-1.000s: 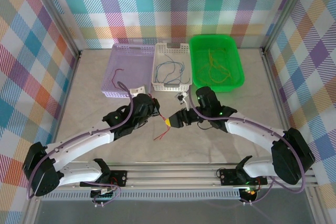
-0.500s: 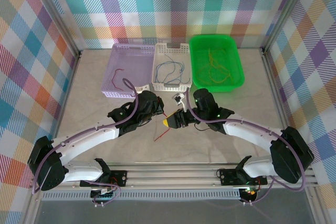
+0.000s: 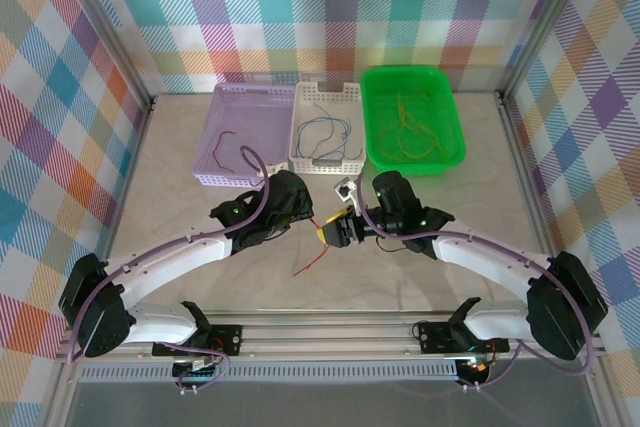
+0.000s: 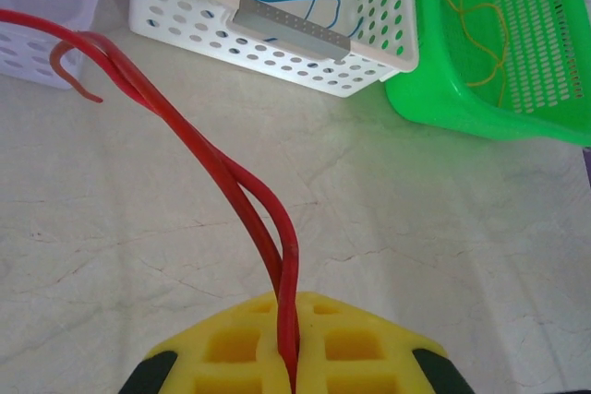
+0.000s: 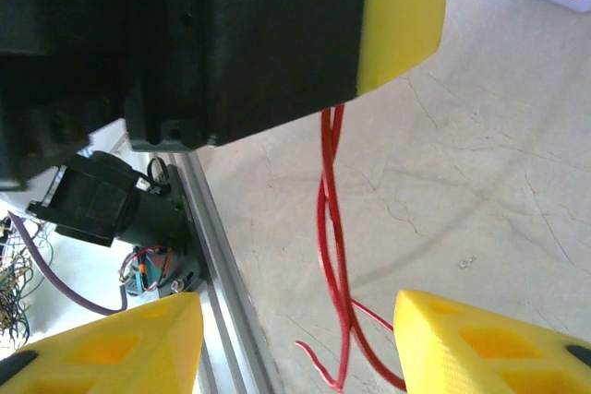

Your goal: Untangle the cables

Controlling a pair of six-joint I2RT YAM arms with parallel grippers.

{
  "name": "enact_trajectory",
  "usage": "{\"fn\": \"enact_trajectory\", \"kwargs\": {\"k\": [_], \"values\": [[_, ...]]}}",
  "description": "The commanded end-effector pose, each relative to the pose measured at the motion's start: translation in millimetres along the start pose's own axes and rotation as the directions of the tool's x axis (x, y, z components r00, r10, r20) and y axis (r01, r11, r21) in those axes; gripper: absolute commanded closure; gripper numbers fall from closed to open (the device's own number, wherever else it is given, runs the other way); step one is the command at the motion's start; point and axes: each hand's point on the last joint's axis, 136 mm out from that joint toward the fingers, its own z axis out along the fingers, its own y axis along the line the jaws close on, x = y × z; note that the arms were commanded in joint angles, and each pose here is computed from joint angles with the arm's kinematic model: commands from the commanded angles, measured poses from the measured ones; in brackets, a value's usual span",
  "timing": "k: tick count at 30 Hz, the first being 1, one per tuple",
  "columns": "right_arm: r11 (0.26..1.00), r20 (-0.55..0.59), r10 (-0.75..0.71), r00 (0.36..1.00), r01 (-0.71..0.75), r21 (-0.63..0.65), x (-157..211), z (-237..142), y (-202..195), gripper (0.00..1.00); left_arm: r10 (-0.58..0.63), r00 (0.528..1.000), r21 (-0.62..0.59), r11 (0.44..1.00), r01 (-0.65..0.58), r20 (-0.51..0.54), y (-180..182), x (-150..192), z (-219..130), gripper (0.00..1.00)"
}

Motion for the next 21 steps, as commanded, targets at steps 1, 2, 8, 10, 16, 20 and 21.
{"fn": "enact_trajectory", "kwargs": {"k": [1, 2, 8, 10, 16, 20, 21], "values": [[0.999, -0.013, -0.036, 0.999, 0.036, -0.018, 4.1, 9.2, 0.0, 0.44, 0.000, 1.000, 0.006, 1.000, 0.000, 0.001, -5.0, -7.9, -4.4, 1.00], [0.999, -0.016, -0.035, 0.999, 0.035, -0.018, 4.5, 11.1, -0.8, 0.44, 0.000, 1.000, 0.008, 1.000, 0.000, -0.001, -5.5, -7.7, -4.0, 1.00], [0.999, -0.028, -0.026, 0.999, 0.025, -0.029, 4.0, 22.9, -2.1, 0.57, -0.005, 1.000, 0.012, 1.000, 0.005, -0.014, -5.3, -4.5, -2.5, 1.00], [1.000, -0.029, -0.018, 0.999, 0.018, -0.025, 3.9, 24.3, -3.1, 0.69, -0.001, 1.000, 0.007, 1.000, 0.001, -0.014, -3.9, -4.1, -2.5, 1.00], [0.999, -0.032, -0.016, 0.999, 0.015, -0.034, 3.6, 21.9, 0.6, 1.00, 0.025, 0.999, -0.015, 1.000, -0.025, -0.027, 0.6, -1.5, -1.4, 1.00], [0.998, -0.015, -0.005, 1.000, 0.004, -0.060, -0.8, 17.8, 8.5, 1.00, 0.056, 0.996, -0.003, 0.998, -0.057, -0.063, -2.4, 1.8, -0.2, 0.61], [0.998, -0.009, 0.000, 1.000, -0.001, -0.062, -2.6, 16.6, 10.0, 1.00, 0.067, 0.995, 0.004, 0.998, -0.067, -0.072, -3.5, 3.0, -1.1, 0.49]]}}
